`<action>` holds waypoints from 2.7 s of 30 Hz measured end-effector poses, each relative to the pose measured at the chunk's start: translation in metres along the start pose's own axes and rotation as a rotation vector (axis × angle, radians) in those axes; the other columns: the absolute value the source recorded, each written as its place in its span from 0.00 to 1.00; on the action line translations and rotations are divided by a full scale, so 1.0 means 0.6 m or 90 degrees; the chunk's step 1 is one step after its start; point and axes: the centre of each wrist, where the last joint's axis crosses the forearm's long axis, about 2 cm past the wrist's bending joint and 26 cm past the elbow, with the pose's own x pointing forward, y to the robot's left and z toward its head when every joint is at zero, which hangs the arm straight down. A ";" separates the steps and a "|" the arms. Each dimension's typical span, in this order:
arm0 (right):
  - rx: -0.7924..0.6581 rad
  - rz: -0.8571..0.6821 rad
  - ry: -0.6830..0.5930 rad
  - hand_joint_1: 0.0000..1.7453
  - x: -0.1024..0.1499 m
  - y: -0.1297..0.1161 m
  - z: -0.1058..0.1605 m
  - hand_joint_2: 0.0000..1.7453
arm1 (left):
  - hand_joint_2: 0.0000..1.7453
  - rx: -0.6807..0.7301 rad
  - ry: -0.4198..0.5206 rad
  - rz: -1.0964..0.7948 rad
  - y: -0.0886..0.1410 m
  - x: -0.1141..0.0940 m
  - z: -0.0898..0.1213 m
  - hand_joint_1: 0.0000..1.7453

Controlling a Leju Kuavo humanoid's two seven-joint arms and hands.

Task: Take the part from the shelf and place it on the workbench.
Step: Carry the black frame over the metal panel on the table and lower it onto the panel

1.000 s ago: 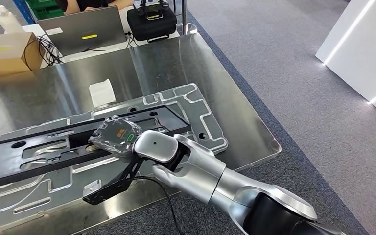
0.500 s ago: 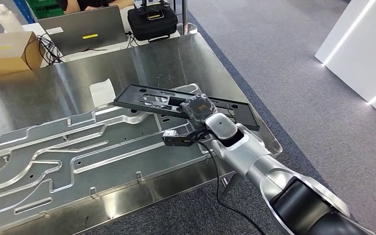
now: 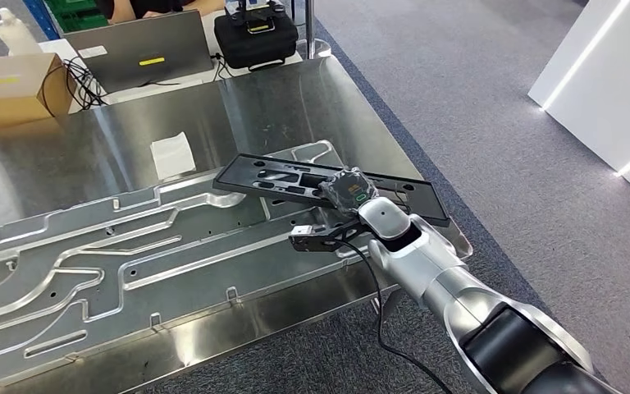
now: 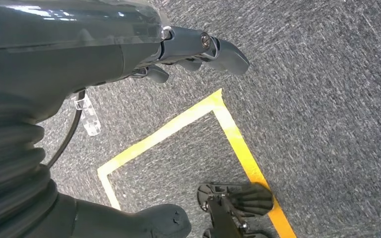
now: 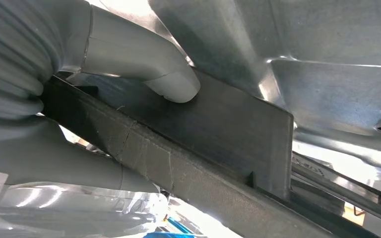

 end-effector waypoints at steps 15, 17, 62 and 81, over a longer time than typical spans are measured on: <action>-0.021 -0.078 -0.187 1.00 0.131 -0.098 -0.020 1.00 | 1.00 -0.013 -0.004 -0.009 -0.001 0.012 -0.004 0.00; -0.029 -0.101 -0.249 1.00 0.178 -0.131 -0.014 1.00 | 1.00 -0.017 -0.009 -0.006 -0.003 0.013 -0.004 0.00; -0.052 -0.075 -0.269 1.00 0.228 -0.118 0.009 1.00 | 1.00 -0.027 -0.015 0.012 -0.008 0.009 -0.003 0.00; -0.024 -0.076 -0.277 1.00 0.226 -0.092 0.012 1.00 | 1.00 -0.040 -0.038 0.009 -0.010 0.011 -0.003 0.00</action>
